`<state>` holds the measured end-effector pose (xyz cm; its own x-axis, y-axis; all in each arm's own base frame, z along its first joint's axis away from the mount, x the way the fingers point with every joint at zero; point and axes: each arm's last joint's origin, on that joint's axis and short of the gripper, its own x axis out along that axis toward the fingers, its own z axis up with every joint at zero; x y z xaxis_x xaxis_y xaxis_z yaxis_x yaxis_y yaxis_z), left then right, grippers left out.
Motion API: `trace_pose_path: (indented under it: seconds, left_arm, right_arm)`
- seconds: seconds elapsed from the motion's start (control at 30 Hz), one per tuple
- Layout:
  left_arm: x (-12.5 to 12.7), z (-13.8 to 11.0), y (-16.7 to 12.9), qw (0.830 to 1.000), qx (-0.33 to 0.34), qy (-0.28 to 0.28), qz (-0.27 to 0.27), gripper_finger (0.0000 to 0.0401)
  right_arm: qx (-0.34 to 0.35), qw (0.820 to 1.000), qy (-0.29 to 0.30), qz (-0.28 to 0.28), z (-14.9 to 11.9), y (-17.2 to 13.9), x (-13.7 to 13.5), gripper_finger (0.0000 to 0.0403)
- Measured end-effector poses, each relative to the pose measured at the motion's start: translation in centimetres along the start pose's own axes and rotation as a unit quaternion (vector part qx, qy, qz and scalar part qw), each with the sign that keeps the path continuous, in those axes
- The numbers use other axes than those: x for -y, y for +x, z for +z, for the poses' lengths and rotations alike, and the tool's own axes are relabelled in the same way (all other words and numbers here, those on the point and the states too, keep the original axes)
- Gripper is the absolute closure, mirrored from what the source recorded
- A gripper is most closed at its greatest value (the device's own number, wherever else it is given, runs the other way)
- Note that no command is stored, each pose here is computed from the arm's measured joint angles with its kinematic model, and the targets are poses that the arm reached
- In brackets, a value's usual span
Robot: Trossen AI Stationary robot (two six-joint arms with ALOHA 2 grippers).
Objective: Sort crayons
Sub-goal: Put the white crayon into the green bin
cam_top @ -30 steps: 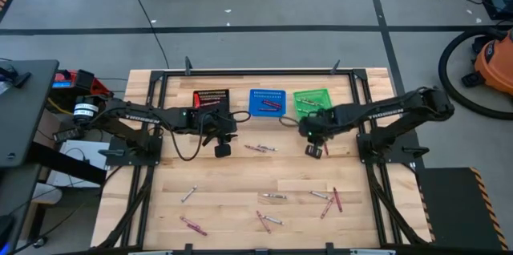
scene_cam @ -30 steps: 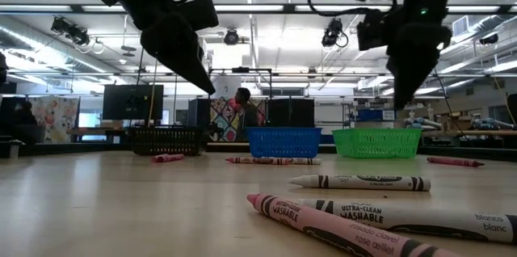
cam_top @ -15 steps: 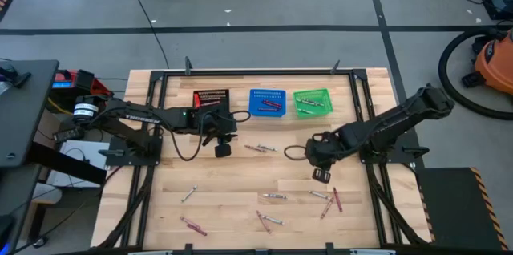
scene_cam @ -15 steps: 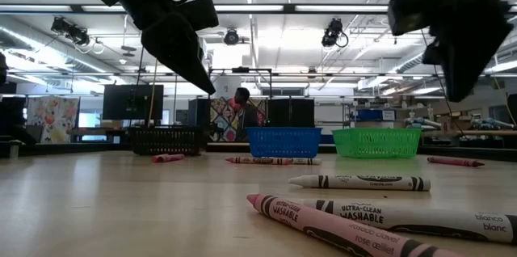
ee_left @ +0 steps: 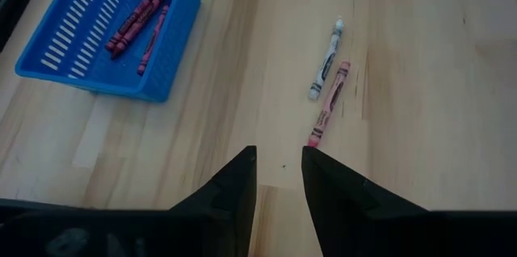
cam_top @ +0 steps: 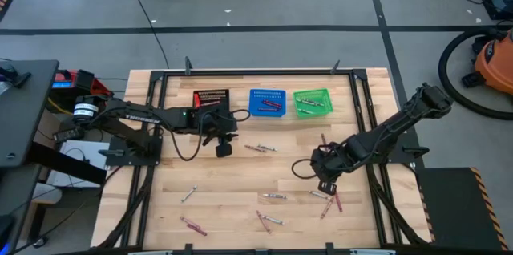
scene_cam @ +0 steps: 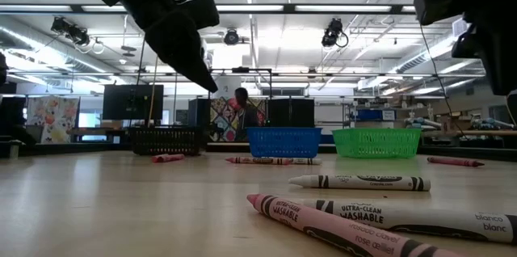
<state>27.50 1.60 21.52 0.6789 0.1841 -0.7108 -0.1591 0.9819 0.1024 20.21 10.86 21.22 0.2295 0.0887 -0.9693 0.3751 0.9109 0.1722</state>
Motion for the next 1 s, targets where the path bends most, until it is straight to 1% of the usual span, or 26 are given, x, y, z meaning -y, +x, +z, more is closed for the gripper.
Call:
trace_pose_path:
  seconds: [0.27, 0.4, 0.53, 0.7, 0.9, 1.0]
  left_arm:
    - [0.0, 0.1, 0.0, 1.000, 0.007, -0.005, 0.000, 0.0289]
    - [0.0, 0.1, 0.0, 1.000, 0.006, -0.022, 0.000, 0.0289]
    - [0.0, 0.1, 0.0, 0.999, 0.006, -0.047, 0.000, 0.0289]
    - [0.2, 0.1, 0.0, 0.996, 0.005, -0.090, -0.003, 0.0289]
    - [1.4, 0.1, -0.2, 0.991, 0.005, -0.134, -0.019, 0.0289]
    - [2.3, 0.0, -0.4, 0.989, 0.004, -0.143, -0.031, 0.0289]
  right_arm:
    - [0.007, 1.000, 0.000, 0.006, 0.1, 0.0, -0.2, 0.0324]
    - [0.035, 0.999, -0.001, -0.016, 0.2, 0.0, -0.1, 0.0324]
    - [0.064, 0.997, -0.008, -0.039, 0.2, 0.0, -0.1, 0.0324]
    - [0.075, 0.996, -0.020, -0.048, -0.1, -0.1, -0.2, 0.0324]
    - [0.076, 0.995, -0.030, -0.050, -0.3, -0.1, -0.4, 0.0324]
    - [0.077, 0.995, -0.041, -0.052, -0.3, -0.1, -0.4, 0.0324]
